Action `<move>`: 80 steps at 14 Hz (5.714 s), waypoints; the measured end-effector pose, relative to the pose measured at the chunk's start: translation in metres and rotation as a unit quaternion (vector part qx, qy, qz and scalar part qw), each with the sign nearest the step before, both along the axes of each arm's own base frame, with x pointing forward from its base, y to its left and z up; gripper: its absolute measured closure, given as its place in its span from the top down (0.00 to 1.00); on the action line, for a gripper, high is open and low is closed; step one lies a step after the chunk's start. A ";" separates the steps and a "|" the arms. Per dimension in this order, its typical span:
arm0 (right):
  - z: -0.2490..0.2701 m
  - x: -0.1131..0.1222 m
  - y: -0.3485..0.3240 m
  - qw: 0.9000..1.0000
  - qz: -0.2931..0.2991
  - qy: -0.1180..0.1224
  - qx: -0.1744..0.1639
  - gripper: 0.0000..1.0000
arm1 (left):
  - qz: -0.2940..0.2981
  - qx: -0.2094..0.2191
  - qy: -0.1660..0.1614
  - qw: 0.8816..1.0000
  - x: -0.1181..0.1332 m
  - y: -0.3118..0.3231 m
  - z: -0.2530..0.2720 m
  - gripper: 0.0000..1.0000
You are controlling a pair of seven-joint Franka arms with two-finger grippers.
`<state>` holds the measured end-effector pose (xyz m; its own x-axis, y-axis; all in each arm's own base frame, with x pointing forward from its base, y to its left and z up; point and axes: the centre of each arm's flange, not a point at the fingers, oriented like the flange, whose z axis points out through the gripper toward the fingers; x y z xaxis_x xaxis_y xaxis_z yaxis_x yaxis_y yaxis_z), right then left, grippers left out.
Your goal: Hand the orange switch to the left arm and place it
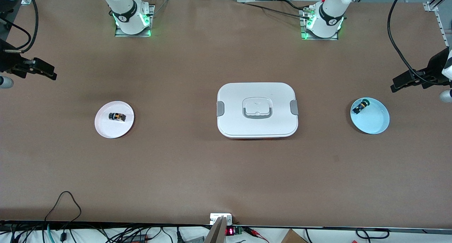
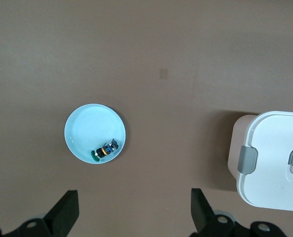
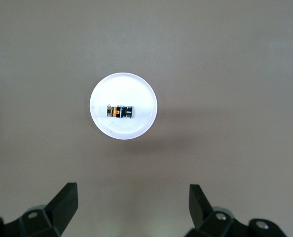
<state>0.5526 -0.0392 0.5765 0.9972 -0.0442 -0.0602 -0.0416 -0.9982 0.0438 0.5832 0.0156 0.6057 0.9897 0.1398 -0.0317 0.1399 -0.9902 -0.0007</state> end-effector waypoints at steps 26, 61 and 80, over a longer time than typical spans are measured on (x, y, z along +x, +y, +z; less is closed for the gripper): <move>-0.215 0.054 0.019 0.997 0.018 0.070 0.007 1.00 | 0.000 0.000 0.000 1.000 0.000 0.000 0.000 1.00; -0.385 0.011 0.051 1.000 0.009 -0.016 0.005 1.00 | -0.021 -0.001 0.000 1.000 0.000 0.001 0.000 1.00; -0.402 -0.002 0.049 0.999 0.009 -0.040 0.006 0.74 | -0.021 -0.001 0.000 1.000 0.000 0.002 0.000 1.00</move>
